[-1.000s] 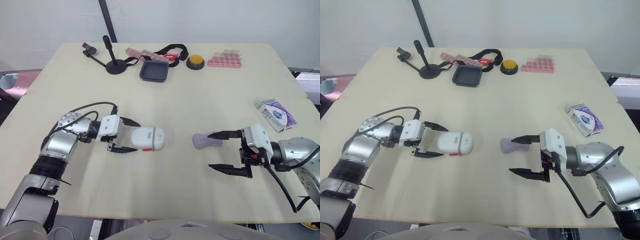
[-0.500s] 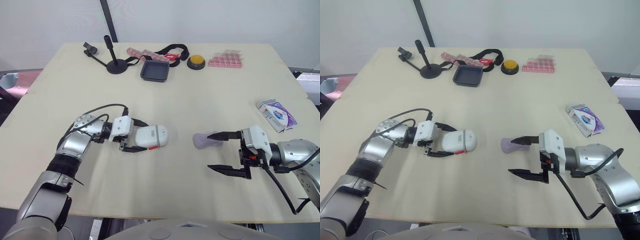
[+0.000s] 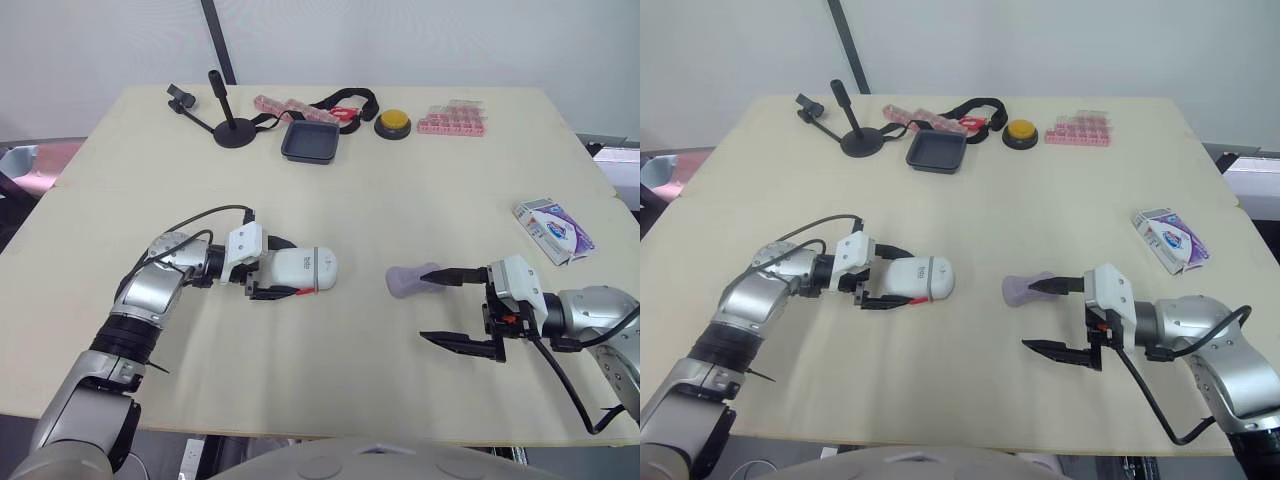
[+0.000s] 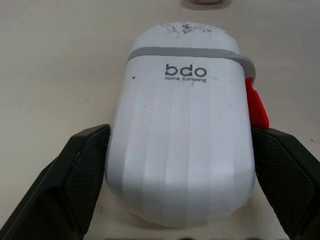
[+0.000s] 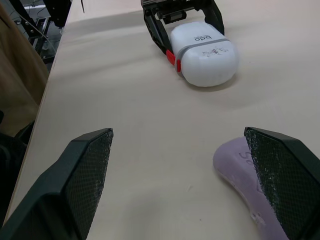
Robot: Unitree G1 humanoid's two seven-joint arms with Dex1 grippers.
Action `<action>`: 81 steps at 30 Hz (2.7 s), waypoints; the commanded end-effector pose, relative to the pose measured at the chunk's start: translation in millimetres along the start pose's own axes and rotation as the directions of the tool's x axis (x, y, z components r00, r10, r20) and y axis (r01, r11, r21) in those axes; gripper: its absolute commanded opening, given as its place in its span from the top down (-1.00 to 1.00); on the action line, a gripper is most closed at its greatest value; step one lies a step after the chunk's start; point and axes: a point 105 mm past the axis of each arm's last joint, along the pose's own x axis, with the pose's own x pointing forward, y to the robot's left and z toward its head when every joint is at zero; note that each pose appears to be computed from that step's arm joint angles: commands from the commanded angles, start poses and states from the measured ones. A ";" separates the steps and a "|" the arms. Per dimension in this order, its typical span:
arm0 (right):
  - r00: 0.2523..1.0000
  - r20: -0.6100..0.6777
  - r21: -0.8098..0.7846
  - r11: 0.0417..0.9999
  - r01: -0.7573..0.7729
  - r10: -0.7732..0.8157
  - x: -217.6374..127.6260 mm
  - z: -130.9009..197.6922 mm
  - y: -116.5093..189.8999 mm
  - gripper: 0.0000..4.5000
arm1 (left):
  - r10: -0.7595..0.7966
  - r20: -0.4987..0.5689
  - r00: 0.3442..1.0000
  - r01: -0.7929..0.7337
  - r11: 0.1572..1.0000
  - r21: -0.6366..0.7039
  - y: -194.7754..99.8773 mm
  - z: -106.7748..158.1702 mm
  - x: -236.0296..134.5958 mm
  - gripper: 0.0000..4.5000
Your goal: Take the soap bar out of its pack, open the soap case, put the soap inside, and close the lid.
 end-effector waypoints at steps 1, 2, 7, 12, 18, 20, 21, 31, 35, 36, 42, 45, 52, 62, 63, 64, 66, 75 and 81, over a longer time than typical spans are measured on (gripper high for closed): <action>1.000 0.020 -0.030 0.999 0.013 -0.012 -4.3 6.7 -2.5 -0.99 | -0.006 0.019 1.000 0.006 0.999 0.045 0.2 8.9 -3.9 -1.00; 0.999 0.026 -0.020 0.999 0.028 -0.027 -6.9 4.9 -3.6 -0.99 | -0.011 0.015 1.000 0.010 0.999 0.053 -0.5 8.0 -3.5 -1.00; 0.982 0.076 0.012 0.985 0.171 -0.172 -40.7 -11.8 -13.3 -0.99 | -0.006 0.014 1.000 0.005 0.998 0.062 0.8 7.2 -2.7 -1.00; 0.967 0.087 -0.022 0.970 0.244 -0.241 -63.4 -18.8 -15.3 -0.99 | -0.001 0.013 1.000 0.000 0.998 0.069 2.3 7.0 -2.9 -1.00; 0.971 0.074 -0.051 0.972 0.230 -0.226 -69.8 -23.8 -8.9 -0.99 | 0.001 0.020 1.000 -0.002 0.997 0.071 4.4 8.4 -2.3 -1.00; 0.972 0.074 -0.052 0.972 0.229 -0.225 -69.7 -24.5 -8.7 -0.99 | -0.008 0.019 1.000 0.007 0.997 0.073 4.0 8.4 -1.8 -1.00; 0.972 0.074 -0.052 0.972 0.229 -0.225 -69.5 -25.0 -8.6 -0.99 | -0.011 0.018 1.000 0.010 0.997 0.075 3.9 8.4 -1.4 -1.00; 0.977 0.052 -0.039 0.977 0.209 -0.207 -67.5 -29.4 -3.5 -1.00 | -0.006 0.007 1.000 0.005 0.993 0.115 6.3 7.7 -0.5 -0.55; 0.982 0.013 -0.024 0.982 0.186 -0.186 -65.5 -30.3 -2.3 -1.00 | 0.007 0.018 1.000 -0.010 0.987 0.161 8.5 11.3 -1.0 -0.55; 0.982 -0.018 0.015 0.982 0.187 -0.186 -64.0 -30.8 -3.9 -1.00 | 0.015 0.031 0.999 -0.021 0.980 0.195 9.8 14.8 -1.3 -0.55; 0.992 0.022 0.335 0.935 0.113 -0.127 -34.5 23.2 -10.0 -1.00 | 0.022 0.160 0.987 -0.081 0.925 0.371 12.7 49.1 -0.7 -0.55; 0.991 0.070 0.408 0.910 0.078 -0.116 -14.4 51.1 -13.7 -1.00 | -0.023 0.225 0.974 -0.090 0.874 0.478 4.4 70.3 7.6 -0.55; 0.994 0.064 0.573 0.819 0.040 -0.093 23.8 68.7 -11.8 -1.00 | -0.068 0.338 0.939 -0.148 0.806 0.574 -11.0 99.7 20.7 -0.55; 0.995 0.060 0.698 0.716 0.015 -0.078 41.7 76.1 -10.9 -1.00 | -0.075 0.364 0.928 -0.178 0.771 0.611 -13.9 106.3 24.1 -0.55; 0.995 0.049 0.706 0.708 0.024 -0.083 42.4 73.6 -11.6 -1.00 | -0.075 0.365 0.928 -0.178 0.771 0.612 -13.9 106.4 24.3 -0.55; 0.995 0.042 0.711 0.703 0.031 -0.086 42.7 71.9 -11.8 -1.00 | -0.076 0.365 0.928 -0.178 0.770 0.612 -14.3 106.4 24.4 -0.55; 0.995 0.043 0.718 0.695 0.033 -0.092 43.0 71.7 -12.8 -1.00 | -0.073 0.367 0.927 -0.180 0.773 0.608 -14.0 106.2 24.5 -0.55; 0.993 0.053 0.739 0.673 0.031 -0.103 42.3 72.2 -16.4 -0.50 | -0.076 0.365 0.928 -0.172 0.782 0.600 -16.7 104.6 25.8 -0.55; 0.995 0.049 0.748 0.664 0.019 -0.083 42.4 69.8 -13.7 0.12 | -0.074 0.364 0.928 -0.172 0.784 0.596 -17.1 104.1 26.9 -0.55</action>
